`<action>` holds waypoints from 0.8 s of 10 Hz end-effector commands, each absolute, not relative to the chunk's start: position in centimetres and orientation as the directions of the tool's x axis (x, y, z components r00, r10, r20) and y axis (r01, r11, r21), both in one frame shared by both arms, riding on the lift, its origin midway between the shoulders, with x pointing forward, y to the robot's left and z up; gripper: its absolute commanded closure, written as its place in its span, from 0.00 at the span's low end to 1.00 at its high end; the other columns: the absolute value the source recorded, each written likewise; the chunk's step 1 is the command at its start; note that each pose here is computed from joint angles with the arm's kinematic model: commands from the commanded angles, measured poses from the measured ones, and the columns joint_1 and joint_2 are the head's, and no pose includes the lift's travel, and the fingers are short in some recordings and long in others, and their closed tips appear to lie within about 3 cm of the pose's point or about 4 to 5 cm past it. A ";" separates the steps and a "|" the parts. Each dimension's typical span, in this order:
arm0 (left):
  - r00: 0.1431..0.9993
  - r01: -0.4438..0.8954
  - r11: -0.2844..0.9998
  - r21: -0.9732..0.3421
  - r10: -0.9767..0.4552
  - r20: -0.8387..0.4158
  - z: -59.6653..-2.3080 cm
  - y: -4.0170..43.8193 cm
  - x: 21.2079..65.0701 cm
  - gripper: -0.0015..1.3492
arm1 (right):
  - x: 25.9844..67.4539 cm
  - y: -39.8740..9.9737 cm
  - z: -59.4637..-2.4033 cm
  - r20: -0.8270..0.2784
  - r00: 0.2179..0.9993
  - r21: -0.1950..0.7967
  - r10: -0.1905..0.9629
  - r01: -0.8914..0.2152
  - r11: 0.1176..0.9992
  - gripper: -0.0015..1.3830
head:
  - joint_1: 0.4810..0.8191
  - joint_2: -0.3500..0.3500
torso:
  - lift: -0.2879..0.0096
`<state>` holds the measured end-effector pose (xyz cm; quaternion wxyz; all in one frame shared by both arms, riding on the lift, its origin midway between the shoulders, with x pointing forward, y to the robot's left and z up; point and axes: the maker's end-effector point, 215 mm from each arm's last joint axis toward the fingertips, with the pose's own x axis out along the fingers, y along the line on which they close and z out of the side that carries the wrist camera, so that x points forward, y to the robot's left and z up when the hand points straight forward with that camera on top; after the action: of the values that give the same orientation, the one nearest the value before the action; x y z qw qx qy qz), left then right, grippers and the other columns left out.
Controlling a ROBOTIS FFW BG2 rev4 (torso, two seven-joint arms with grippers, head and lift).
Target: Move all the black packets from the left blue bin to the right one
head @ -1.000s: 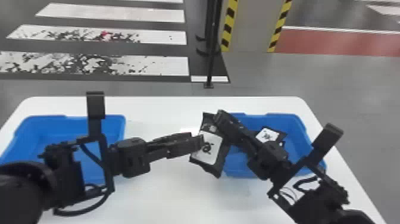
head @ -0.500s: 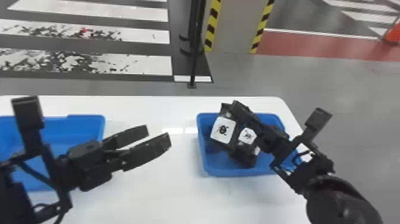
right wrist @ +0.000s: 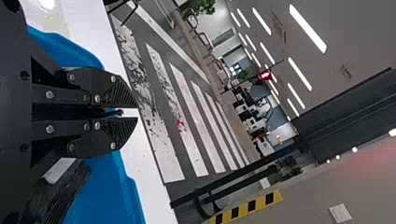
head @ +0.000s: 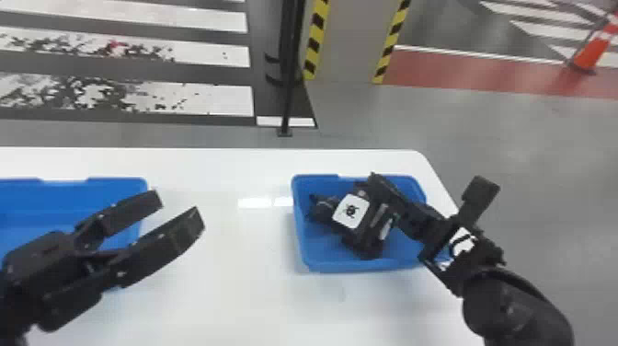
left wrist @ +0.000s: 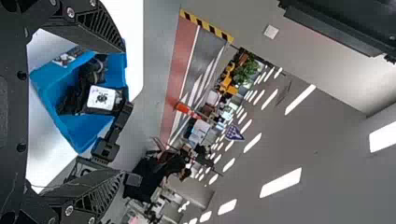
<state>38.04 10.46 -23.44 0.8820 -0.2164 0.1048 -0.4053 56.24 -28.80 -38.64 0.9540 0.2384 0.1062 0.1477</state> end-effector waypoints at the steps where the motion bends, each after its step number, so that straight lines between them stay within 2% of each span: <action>1: 0.704 0.630 0.643 -0.436 -0.710 -0.031 -24.2 13.0 37.9 0.11 | 55.6 -30.6 -39.5 -0.134 0.949 0.476 0.286 -0.192 0.858 0.23 | 0.63 0.19 | 0.50; 2: 0.747 0.592 0.699 -0.401 -0.662 -0.052 -24.9 15.4 38.2 0.11 | 55.1 -31.8 -39.4 -0.118 0.960 0.458 0.254 -0.175 0.872 0.14 | 0.63 0.20 | 0.50; 4: 0.837 0.506 0.809 -0.298 -0.544 -0.055 -24.6 20.9 38.9 0.11 | 52.8 -33.7 -37.4 -0.044 0.981 0.398 0.189 -0.156 0.904 0.13 | 0.63 0.23 | 0.50; 6: 0.893 0.427 0.881 -0.205 -0.447 -0.061 -24.6 24.7 38.0 0.11 | 47.7 -34.1 -34.3 0.000 0.993 0.302 0.116 -0.111 0.947 0.13 | 0.63 0.27 | 0.50; 8: 0.932 0.341 0.930 -0.136 -0.353 -0.078 -25.4 27.4 36.5 0.11 | 42.5 -33.0 -30.6 0.031 0.995 0.156 0.099 -0.102 0.982 0.13 | 0.63 0.32 | 0.50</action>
<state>37.09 26.69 -25.29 0.9780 -0.0709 0.0542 -0.1884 44.12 -33.52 -32.04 0.9931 0.1069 -0.0056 0.0489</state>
